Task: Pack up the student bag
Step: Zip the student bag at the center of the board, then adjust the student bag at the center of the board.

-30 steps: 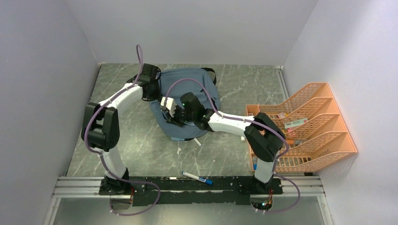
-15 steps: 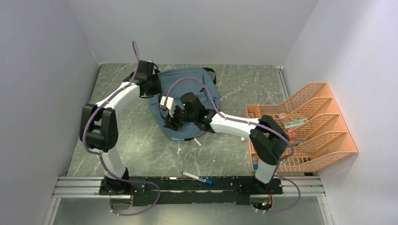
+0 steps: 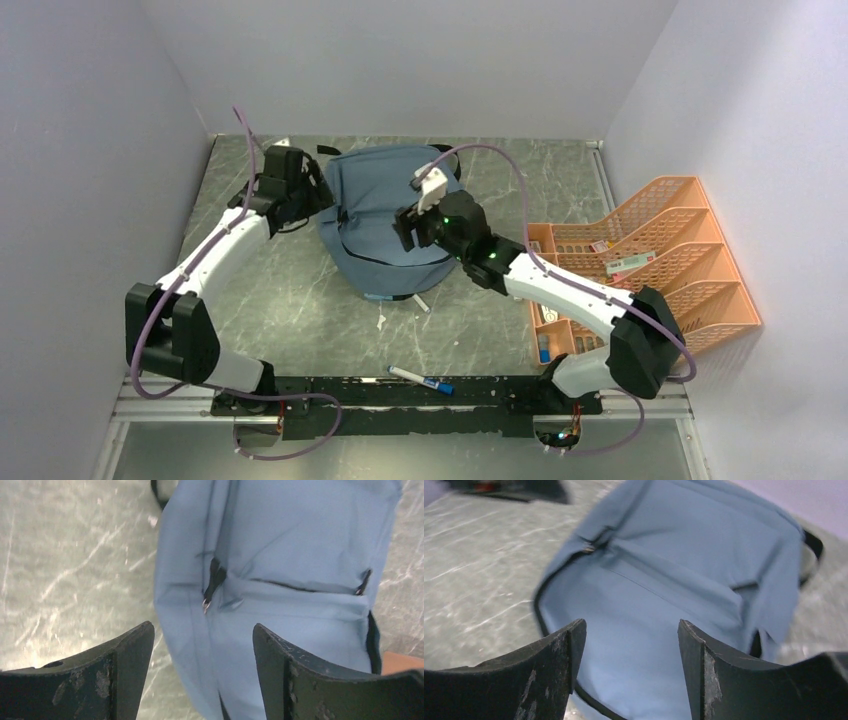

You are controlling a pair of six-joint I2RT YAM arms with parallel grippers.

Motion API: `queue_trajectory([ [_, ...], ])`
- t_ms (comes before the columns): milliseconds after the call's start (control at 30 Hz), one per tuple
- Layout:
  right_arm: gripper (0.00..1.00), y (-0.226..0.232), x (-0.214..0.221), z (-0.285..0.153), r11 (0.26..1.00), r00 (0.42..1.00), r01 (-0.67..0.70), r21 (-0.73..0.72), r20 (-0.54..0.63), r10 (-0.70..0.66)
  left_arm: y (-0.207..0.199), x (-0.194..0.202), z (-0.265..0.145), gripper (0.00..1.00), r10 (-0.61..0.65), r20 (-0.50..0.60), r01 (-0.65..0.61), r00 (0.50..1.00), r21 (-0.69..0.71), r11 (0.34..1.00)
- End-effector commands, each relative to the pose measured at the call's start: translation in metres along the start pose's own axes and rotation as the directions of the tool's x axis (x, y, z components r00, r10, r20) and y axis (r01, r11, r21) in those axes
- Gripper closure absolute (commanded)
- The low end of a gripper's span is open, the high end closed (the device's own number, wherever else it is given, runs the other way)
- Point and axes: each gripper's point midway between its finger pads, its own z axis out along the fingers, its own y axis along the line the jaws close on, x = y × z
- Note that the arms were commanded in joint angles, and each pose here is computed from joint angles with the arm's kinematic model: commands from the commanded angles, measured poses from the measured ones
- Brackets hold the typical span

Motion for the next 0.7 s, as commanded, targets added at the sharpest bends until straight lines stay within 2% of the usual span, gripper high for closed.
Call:
queue_trajectory([
  [0, 0.29, -0.070, 0.039, -0.020, 0.926, 0.965, -0.222, 0.304, -0.066, 0.253, 0.014, 0.036, -0.006, 0.23, -0.098, -0.100, 0.095, 0.990, -0.040, 0.995],
  [100, 0.29, -0.101, 0.065, -0.028, 0.865, 0.919, -0.318, 0.388, -0.097, 0.381, 0.005, 0.057, -0.012, 0.21, -0.103, -0.135, 0.105, 0.985, 0.008, 0.994],
  [133, 0.29, -0.108, 0.073, -0.030, 0.850, 0.910, -0.325, 0.414, -0.109, 0.400, 0.002, 0.062, -0.013, 0.14, -0.094, -0.140, 0.097, 0.986, 0.014, 0.995],
  [167, 0.29, -0.115, 0.080, -0.033, 0.840, 0.903, -0.324, 0.436, -0.124, 0.412, 0.001, 0.068, -0.014, 0.13, -0.085, -0.146, 0.088, 0.986, 0.016, 0.996],
  [300, 0.28, -0.127, 0.109, -0.033, 0.813, 0.858, -0.347, 0.468, -0.192, 0.476, -0.004, 0.091, -0.014, 0.13, -0.075, -0.192, 0.082, 0.978, 0.027, 0.996],
  [467, 0.27, -0.136, 0.124, -0.017, 0.805, 0.826, -0.374, 0.461, -0.228, 0.515, -0.018, 0.117, -0.006, 0.16, -0.062, -0.242, 0.078, 0.968, 0.057, 0.995],
  [667, 0.26, -0.151, 0.125, 0.011, 0.798, 0.820, -0.372, 0.473, -0.235, 0.522, -0.032, 0.128, 0.011, 0.29, -0.016, -0.296, 0.041, 0.955, 0.077, 0.996],
])
